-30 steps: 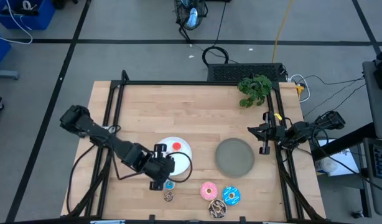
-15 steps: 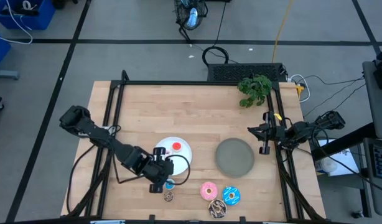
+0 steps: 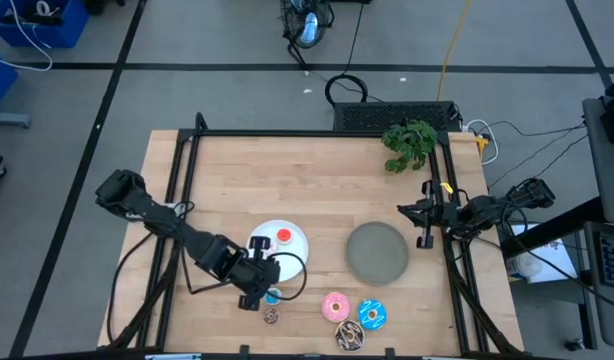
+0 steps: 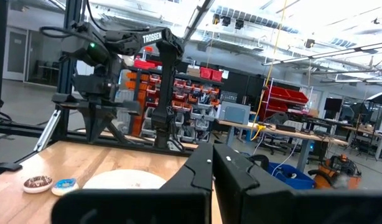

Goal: Pick & Place donuts
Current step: Put the small black doughnut on the white plate

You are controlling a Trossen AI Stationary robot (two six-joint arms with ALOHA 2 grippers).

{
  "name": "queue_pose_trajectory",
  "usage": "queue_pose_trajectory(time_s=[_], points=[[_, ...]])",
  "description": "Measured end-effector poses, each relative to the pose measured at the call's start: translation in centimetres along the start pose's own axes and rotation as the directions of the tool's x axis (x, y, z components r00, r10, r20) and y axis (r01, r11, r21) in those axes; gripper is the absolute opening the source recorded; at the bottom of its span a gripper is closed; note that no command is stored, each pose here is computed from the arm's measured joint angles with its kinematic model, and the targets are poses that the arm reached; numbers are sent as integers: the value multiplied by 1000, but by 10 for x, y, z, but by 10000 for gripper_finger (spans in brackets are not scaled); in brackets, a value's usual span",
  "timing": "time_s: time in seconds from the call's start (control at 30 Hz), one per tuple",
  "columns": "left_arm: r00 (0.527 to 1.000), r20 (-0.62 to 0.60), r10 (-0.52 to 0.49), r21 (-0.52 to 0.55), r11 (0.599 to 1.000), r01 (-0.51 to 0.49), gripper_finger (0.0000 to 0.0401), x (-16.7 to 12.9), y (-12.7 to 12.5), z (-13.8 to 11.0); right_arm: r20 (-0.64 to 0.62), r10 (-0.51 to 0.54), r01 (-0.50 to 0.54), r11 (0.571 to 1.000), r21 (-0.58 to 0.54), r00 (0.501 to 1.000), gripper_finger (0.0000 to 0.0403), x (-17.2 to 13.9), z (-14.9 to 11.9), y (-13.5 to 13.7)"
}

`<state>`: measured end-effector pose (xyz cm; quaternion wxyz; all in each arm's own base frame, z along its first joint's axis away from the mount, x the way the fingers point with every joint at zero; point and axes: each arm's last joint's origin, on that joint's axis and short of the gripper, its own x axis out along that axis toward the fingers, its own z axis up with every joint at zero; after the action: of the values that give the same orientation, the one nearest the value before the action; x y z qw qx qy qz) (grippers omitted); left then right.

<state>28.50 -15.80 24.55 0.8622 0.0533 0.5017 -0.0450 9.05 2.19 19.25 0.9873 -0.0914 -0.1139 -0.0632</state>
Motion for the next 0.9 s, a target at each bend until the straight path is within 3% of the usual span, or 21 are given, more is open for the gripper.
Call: queue_pose_trajectory(time_s=[0.33,0.67,0.9], points=[[999,10,-40,59,998,39,8,-1,-6,0,1,1,-1,1000,-1,1000,0,0,0,0],[1000,12,-23,-13,1000,23,6,0,0,2,-1,1,-1,1000,21,1000,0,0,0,0],[995,-22,-99,-61,993,98,4,11,-12,7,-1,1,-1,1000,19,1000,0,0,0,0]])
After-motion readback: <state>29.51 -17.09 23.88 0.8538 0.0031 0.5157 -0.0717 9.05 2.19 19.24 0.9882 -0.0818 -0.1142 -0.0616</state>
